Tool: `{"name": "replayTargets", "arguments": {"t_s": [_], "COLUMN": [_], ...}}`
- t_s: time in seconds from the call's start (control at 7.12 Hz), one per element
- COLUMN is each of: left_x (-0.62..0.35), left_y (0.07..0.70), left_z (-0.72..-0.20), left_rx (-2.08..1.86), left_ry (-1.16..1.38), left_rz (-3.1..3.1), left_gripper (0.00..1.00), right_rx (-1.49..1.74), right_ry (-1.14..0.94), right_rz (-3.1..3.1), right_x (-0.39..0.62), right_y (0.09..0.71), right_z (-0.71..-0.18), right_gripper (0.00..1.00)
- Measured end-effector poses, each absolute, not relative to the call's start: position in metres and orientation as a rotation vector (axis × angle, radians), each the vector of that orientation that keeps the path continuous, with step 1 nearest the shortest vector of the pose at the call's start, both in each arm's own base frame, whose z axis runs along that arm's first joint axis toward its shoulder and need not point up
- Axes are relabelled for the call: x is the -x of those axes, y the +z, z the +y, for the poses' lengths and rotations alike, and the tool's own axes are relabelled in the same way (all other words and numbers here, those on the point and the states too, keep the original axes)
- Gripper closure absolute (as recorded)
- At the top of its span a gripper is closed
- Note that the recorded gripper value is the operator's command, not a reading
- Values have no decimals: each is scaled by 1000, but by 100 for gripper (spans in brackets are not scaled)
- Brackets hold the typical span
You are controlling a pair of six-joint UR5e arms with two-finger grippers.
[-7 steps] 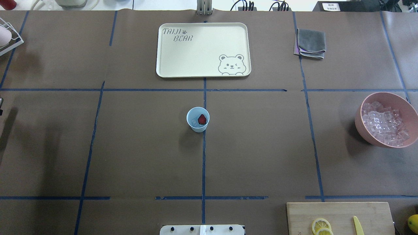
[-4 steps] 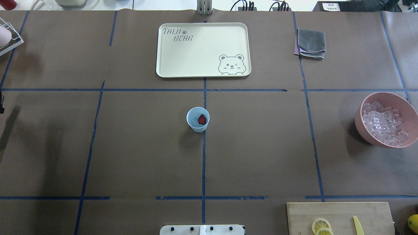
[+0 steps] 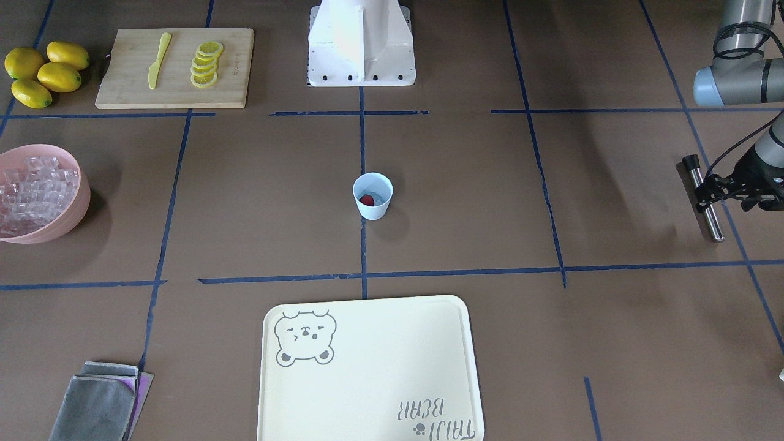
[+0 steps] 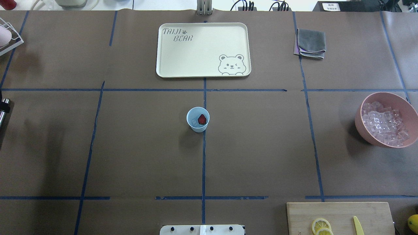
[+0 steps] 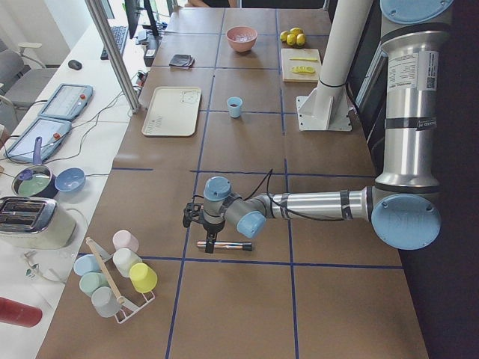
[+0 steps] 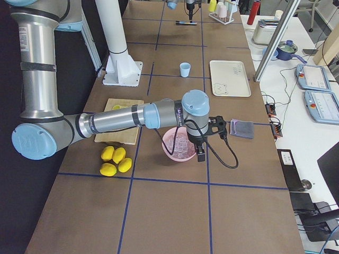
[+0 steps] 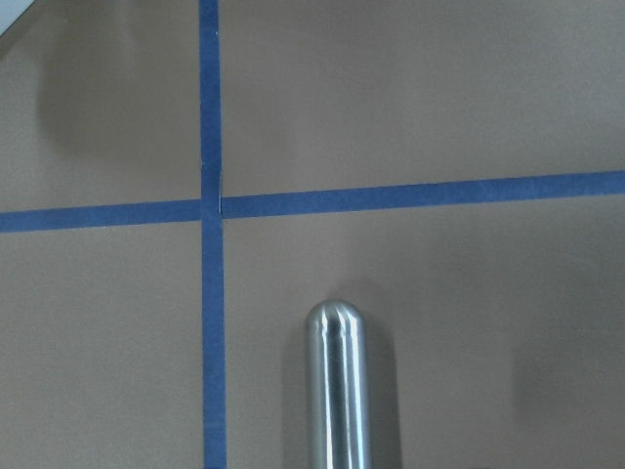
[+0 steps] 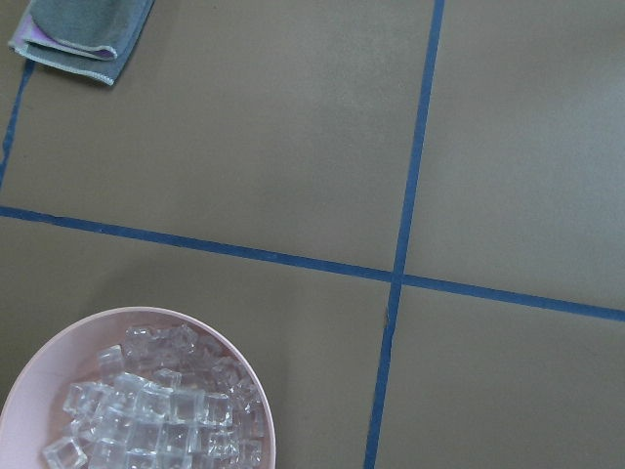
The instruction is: Mash ice and strawberries in cup
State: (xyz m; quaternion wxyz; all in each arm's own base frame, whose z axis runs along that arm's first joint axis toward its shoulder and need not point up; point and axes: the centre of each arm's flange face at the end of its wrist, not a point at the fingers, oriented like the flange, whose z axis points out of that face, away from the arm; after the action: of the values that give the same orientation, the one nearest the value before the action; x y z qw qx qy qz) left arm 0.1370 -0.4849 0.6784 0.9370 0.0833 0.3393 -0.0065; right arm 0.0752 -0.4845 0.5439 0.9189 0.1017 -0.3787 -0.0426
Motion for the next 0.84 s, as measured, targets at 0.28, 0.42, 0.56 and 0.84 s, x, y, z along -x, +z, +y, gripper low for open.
{"name": "replayTargets", "arguments": {"t_s": [0.28, 0.42, 0.56, 0.84], "left_x": [-124, -100, -65, -3], "left_y": [667, 654, 636, 607], "left_z": [-488, -495, -507, -525], "left_rx": [-146, -138, -135, -119], "left_ry": [-4, 32, 77, 153], "left_rz": [713, 709, 684, 649], "left_gripper": [0, 0, 0, 0], "right_rx": [-210, -210, -210, -208], "right_ry": [-88, -88, -88, -89], "right_rz": [-778, -777, -777, -777], "right_x": [-75, -75, -75, -75], "right_y": [544, 545, 546, 547], "right_z": [-484, -484, -483, -484], "right_gripper": [0, 0, 0, 0]}}
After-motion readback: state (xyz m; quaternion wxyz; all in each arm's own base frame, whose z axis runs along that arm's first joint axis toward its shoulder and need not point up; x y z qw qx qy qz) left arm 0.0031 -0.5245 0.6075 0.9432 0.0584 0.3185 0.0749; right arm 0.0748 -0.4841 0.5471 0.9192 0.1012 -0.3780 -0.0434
